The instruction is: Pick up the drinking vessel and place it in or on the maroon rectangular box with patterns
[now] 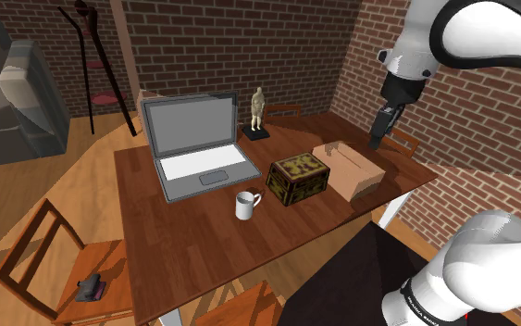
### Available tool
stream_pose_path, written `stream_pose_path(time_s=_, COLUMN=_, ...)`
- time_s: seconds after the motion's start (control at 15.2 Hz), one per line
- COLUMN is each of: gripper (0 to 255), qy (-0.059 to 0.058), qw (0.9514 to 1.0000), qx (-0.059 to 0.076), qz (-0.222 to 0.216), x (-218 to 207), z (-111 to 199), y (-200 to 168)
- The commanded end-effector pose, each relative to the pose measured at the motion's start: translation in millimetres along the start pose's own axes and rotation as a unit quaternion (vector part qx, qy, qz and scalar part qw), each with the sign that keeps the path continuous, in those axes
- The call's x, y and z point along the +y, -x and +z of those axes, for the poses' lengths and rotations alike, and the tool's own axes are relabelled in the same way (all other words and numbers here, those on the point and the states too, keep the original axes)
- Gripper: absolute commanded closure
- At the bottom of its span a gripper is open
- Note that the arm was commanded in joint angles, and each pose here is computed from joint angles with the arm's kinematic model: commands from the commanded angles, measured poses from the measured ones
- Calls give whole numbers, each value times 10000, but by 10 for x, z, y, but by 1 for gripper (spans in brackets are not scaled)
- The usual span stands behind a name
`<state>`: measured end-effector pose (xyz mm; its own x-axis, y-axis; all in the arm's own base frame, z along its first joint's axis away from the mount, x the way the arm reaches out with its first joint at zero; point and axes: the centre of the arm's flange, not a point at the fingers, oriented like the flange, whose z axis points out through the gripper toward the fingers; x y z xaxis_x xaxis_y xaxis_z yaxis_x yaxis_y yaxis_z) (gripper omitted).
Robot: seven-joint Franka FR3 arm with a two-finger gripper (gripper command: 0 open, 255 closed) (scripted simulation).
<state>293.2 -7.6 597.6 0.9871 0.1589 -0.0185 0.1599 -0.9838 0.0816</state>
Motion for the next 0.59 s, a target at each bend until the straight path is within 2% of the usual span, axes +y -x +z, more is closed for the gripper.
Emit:
stream_pose_path(time_s=0.0, gripper=0, qy=0, qw=10000, qx=0, qz=0, x=0, z=0, y=0)
stream_pose_path(time_s=0.53, gripper=0, qy=-57, qw=9999, qx=-136, qz=69, x=-199, z=728, y=-776)
